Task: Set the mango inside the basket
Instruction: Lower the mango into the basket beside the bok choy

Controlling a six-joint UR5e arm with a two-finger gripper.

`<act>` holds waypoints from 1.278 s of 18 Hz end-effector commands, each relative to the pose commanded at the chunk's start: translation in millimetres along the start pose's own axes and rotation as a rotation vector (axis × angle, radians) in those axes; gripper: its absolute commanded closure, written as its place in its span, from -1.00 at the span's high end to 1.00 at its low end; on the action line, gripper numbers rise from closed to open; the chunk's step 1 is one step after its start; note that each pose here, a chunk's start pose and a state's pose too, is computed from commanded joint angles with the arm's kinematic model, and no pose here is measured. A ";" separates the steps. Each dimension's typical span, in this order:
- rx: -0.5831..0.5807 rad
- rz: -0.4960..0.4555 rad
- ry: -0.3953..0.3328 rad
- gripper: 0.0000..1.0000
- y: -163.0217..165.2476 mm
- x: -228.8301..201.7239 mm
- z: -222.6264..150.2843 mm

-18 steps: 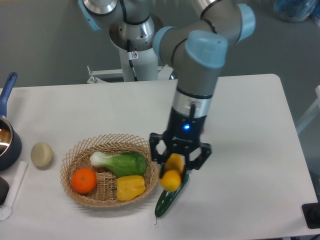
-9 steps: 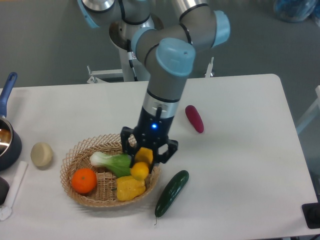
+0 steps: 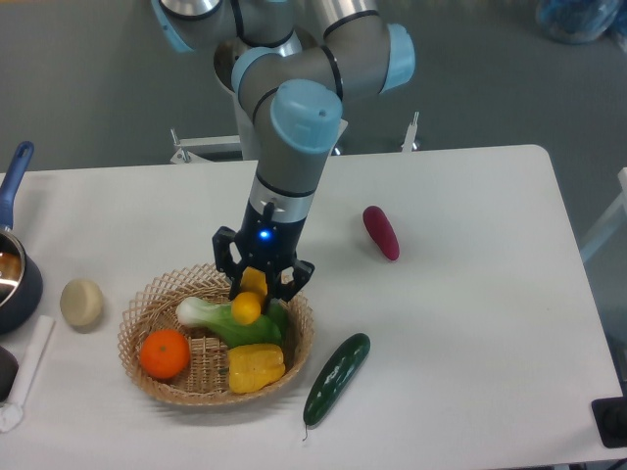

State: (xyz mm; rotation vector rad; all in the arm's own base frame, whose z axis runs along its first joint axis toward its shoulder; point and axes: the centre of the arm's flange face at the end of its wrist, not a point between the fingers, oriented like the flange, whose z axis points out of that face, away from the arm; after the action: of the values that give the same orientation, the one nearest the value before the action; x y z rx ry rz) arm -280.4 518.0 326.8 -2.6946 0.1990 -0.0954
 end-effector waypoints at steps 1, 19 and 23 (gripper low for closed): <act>-0.001 0.009 0.001 -0.30 0.2 -0.2 0.9; -0.044 0.011 0.054 -0.24 11.7 -7.4 39.4; -0.040 0.005 0.043 -0.18 13.3 -14.5 36.8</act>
State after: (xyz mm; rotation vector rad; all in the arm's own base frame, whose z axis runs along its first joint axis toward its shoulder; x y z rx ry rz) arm -292.8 523.7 287.4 -2.7333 0.2225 -0.1503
